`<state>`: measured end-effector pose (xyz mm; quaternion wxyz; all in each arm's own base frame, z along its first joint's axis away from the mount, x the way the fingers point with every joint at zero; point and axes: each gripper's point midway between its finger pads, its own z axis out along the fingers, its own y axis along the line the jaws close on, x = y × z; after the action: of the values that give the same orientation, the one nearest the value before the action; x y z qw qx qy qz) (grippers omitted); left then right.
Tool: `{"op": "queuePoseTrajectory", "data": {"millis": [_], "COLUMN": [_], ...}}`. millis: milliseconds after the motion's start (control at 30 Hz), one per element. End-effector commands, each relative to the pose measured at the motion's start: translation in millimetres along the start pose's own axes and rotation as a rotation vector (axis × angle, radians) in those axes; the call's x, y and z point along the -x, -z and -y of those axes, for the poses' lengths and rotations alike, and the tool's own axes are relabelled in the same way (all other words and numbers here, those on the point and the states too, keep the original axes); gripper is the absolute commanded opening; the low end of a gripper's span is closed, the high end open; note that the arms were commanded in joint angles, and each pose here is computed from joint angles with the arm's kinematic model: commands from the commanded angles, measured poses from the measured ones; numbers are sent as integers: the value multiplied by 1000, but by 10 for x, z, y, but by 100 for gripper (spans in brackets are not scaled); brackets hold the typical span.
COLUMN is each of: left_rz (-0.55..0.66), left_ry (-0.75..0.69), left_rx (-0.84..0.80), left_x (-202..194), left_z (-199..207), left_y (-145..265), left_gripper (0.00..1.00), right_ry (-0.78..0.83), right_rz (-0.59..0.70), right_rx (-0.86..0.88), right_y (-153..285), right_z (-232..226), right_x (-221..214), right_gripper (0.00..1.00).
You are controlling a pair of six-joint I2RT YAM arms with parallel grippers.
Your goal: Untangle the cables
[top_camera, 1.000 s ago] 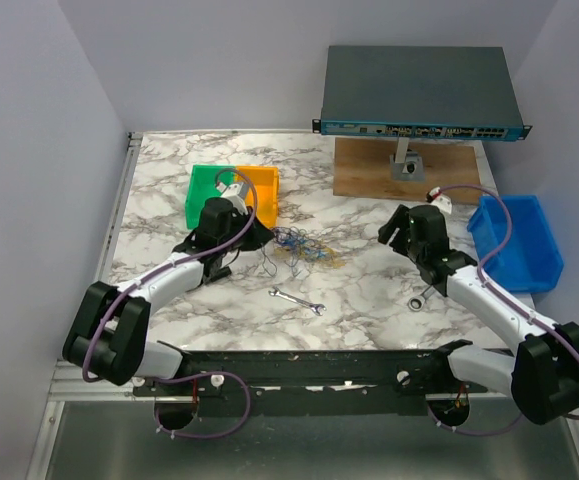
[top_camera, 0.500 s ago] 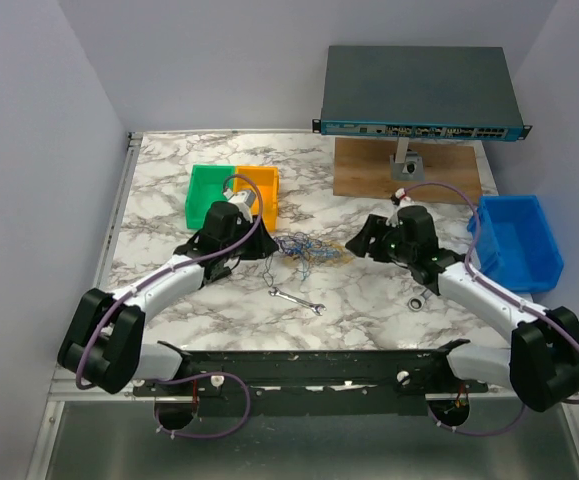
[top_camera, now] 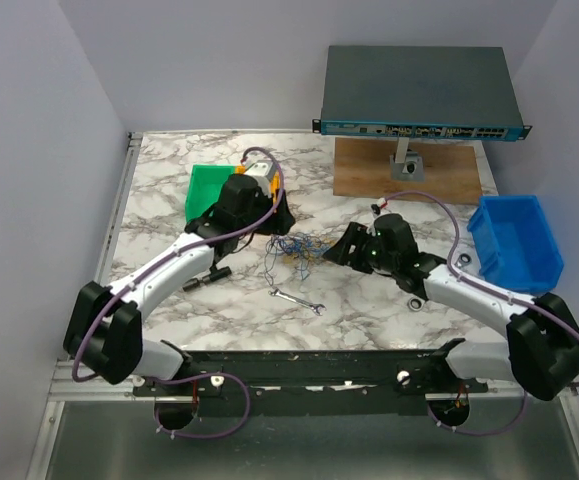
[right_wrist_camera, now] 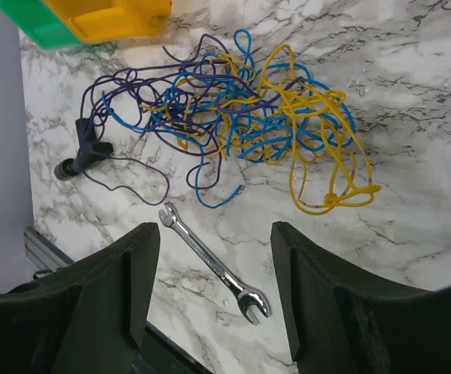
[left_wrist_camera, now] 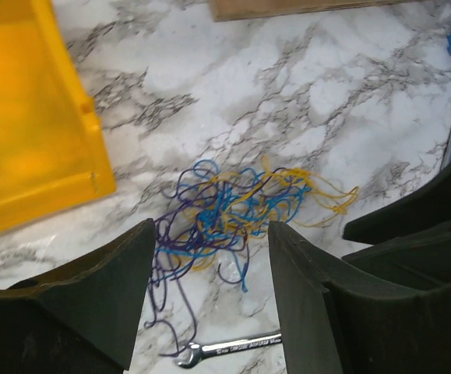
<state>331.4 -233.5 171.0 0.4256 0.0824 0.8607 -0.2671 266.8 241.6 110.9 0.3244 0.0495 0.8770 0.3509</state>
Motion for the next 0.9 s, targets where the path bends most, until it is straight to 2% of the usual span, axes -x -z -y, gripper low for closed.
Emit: {"op": "queuePoseTrajectory", "data": {"millis": [0,200,433,667,767,867], "left_rz": [-50,-197,-302,-357,-388,-403], "left_ry": [-96,-48,-3,10,14,21], "left_rx": [-2,-55,-64,-82,-78,-57], "left_x": [60,-260,-638,-799,-860,-907], "left_z": [127,179,101,86,71,27], "left_y": [-187,-467,-602,-673,-729,-760], "left_gripper": [62,61,61,57,54,51], "right_ry": [-105,-174,-141,-100,-94,-81], "right_rz": [66,111,123,153,143,122], "right_rx": [-4,-132,-213,-231,-224,-200], "right_y": [-157,-381,-652,-737,-773,-788], "right_z": [-63,225,393,410,387,338], "right_x": [150,180,240,356,357,332], "right_gripper": [65,62,58,41,42,48]}}
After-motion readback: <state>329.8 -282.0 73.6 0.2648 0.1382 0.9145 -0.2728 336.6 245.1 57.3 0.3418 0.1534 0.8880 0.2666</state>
